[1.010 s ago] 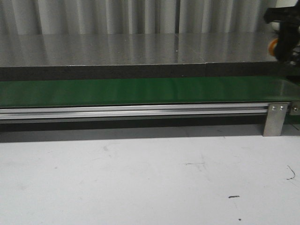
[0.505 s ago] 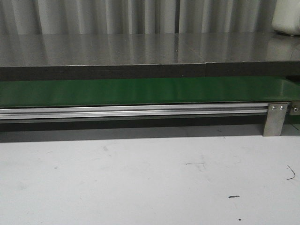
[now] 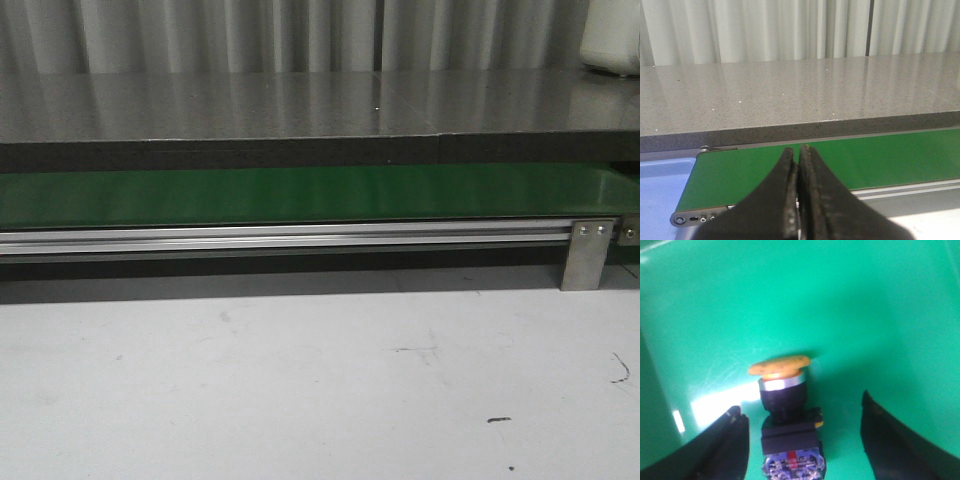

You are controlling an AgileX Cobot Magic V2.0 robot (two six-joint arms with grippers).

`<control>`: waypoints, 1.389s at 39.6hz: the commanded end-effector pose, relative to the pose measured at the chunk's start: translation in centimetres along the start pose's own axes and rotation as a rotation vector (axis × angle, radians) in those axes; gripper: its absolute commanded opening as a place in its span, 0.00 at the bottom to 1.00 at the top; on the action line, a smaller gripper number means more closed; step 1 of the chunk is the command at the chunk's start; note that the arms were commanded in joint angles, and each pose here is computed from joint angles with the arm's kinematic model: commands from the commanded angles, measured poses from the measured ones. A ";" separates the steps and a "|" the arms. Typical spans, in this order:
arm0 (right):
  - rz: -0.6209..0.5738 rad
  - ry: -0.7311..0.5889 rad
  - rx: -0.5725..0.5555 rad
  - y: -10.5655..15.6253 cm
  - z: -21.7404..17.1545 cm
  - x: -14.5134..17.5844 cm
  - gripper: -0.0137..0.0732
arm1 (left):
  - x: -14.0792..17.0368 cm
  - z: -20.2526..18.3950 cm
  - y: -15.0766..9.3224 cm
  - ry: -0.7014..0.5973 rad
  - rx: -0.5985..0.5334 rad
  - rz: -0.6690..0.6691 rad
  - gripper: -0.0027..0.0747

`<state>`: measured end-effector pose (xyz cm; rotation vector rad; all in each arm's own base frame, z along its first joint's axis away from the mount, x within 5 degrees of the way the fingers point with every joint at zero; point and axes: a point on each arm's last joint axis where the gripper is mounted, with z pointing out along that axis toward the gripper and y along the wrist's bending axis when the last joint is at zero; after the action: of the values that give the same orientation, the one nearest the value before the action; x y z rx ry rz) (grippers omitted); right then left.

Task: Move button from left to right
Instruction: 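Lower the button into the green tray and open the right gripper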

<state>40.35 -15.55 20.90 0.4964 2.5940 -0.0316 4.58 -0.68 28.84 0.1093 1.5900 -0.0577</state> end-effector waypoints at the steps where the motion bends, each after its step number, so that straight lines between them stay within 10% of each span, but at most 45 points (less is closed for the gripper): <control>1: -0.012 -0.150 0.005 0.1 -5.3 -2.5 0.77 | -1.5 -0.1 0.1 -0.097 -0.002 -0.022 0.01; 28: -0.325 -0.468 -0.326 15.4 -22.2 2.7 0.08 | -1.5 -0.1 0.1 -0.097 -0.002 -0.022 0.01; 55: -0.361 -0.828 -0.475 8.6 -25.3 22.5 0.08 | -1.5 -0.1 0.1 -0.097 -0.002 -0.022 0.01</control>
<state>14.75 3.39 32.00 -0.1605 1.9290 0.2204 4.58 -0.69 28.84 0.1085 1.5900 -0.0593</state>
